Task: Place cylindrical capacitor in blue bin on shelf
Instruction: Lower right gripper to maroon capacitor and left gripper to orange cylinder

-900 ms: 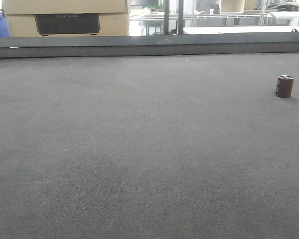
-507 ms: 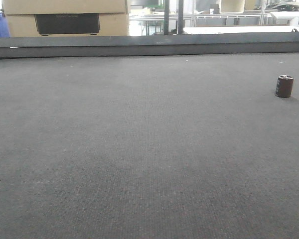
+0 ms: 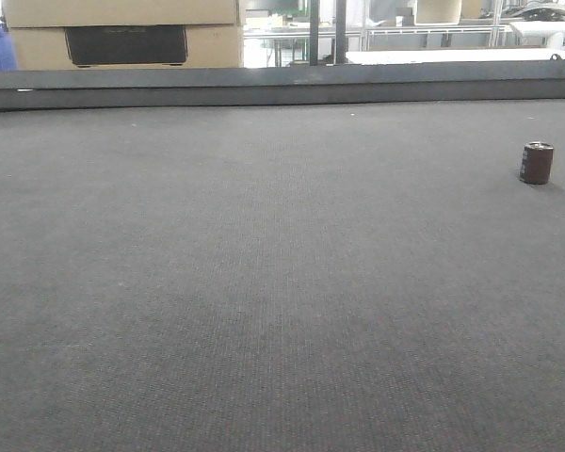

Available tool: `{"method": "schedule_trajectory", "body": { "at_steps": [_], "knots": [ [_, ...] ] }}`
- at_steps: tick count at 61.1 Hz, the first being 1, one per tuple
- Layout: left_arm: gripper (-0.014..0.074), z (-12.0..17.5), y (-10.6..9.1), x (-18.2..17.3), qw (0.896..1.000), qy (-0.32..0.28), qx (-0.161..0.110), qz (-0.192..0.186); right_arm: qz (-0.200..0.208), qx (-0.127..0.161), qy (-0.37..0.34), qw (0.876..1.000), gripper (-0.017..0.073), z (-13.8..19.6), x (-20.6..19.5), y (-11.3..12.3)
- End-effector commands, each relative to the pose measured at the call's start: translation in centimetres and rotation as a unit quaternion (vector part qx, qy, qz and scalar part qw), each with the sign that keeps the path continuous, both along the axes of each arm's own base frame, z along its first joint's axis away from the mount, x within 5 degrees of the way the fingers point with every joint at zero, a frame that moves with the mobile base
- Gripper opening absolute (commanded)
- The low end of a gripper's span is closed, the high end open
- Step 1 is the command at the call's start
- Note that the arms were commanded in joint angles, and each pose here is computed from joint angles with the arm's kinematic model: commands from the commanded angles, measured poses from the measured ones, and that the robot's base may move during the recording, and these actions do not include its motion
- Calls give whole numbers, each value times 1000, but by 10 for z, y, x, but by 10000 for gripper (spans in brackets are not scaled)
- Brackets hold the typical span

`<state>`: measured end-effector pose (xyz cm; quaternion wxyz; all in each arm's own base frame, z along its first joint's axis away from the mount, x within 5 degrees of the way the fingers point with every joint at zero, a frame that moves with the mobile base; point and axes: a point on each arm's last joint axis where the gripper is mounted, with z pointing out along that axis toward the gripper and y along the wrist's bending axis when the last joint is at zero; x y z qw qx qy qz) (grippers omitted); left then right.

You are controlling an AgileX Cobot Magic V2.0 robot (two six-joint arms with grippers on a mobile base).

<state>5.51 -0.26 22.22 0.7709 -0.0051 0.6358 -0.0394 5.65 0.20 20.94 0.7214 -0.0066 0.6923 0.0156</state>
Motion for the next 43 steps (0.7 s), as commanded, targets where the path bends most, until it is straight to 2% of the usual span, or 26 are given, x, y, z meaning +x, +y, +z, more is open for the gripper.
{"method": "schedule_trajectory", "body": {
  "at_steps": [1, 4, 8, 10, 14, 23, 28, 35, 38, 43],
  "knots": [
    [-111, 8, 0, -2, 999, -40, -7, -4, -5, -2, -30, 1000, -154, 5, -1, -1],
    [-111, 8, 0, -2, 999, -42, -7, -4, -8, 1, -56, 998, -154, 10, -1, -2],
    [-111, 22, 0, -5, 998, -62, -8, -4, -10, 28, -70, 997, -154, 12, -2, -2],
    [-111, 33, 0, -8, 997, -79, -9, -4, -9, 41, -69, 997, -154, 14, -2, -2],
    [-111, 60, 0, -17, 994, -106, -6, -2, -4, 44, -76, 996, -154, 29, -5, -2],
    [-110, 118, 3, -26, 999, -48, 16, 16, 10, 43, -120, 992, -127, 82, -23, 0],
    [-82, 143, 4, -22, 999, -20, 27, 26, 15, 42, -114, 992, 6, 107, -23, 1],
    [68, 170, 5, -4, 999, 17, 31, 31, 14, 42, -90, 995, 325, 133, -5, 1],
    [155, 176, 4, 9, 998, 38, 33, 31, 13, 42, -74, 996, 405, 138, 6, 2],
    [315, 180, 4, 28, 997, 64, 34, 31, 11, 41, -40, 998, 465, 141, 25, 2]
  ]
}}
